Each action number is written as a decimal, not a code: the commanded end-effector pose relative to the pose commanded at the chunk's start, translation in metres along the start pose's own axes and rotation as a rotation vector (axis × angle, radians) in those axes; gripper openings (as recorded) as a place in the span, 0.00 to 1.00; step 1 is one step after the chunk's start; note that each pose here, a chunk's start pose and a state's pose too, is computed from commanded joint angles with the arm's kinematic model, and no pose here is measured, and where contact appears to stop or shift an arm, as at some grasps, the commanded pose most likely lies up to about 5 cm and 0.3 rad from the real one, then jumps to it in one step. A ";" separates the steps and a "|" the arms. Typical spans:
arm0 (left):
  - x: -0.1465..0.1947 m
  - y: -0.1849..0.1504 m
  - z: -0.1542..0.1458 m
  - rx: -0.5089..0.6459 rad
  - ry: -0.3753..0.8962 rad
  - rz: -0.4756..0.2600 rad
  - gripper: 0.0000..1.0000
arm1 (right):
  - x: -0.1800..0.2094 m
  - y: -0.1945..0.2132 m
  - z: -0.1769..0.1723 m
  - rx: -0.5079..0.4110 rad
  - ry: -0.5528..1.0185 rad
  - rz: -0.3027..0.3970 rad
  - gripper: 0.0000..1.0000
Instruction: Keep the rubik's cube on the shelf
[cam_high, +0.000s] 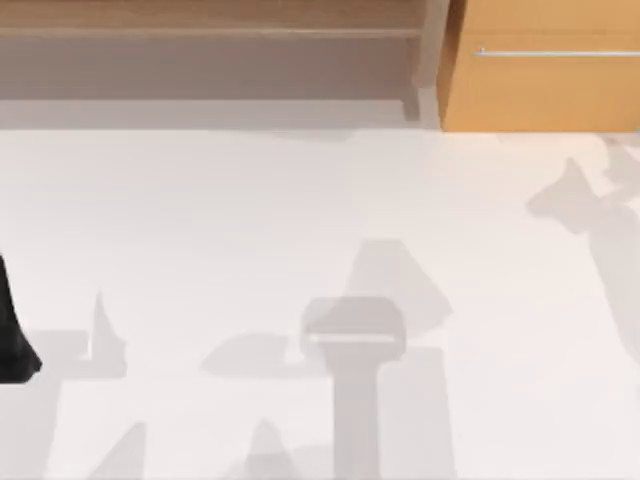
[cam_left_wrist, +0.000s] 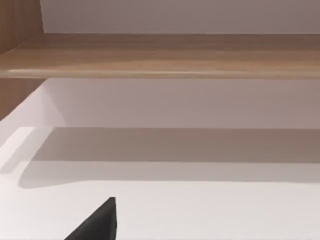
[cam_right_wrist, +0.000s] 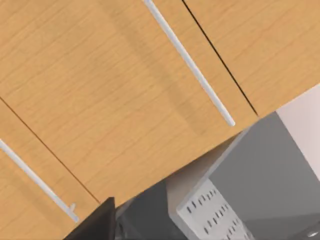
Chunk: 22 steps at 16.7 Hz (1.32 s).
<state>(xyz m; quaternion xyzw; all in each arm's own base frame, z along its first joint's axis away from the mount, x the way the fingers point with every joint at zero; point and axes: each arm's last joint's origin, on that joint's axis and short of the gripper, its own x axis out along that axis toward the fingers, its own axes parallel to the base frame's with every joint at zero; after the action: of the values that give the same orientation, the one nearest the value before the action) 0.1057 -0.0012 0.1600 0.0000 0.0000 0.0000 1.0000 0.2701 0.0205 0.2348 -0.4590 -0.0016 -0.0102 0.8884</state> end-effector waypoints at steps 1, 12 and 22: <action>0.000 0.000 0.000 0.000 0.000 0.000 1.00 | 0.018 0.008 0.000 -0.067 0.000 0.000 1.00; 0.000 0.000 0.000 0.000 0.000 0.000 1.00 | 0.130 0.140 -0.040 -0.590 0.000 0.013 1.00; 0.000 0.000 0.000 0.000 0.000 0.000 1.00 | 0.139 0.149 -0.044 -0.617 -0.002 0.014 1.00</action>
<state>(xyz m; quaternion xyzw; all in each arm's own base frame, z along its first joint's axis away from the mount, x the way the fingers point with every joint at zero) 0.1057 -0.0012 0.1600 0.0000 0.0000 0.0000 1.0000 0.4122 0.0685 0.0895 -0.7070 0.0036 -0.0036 0.7072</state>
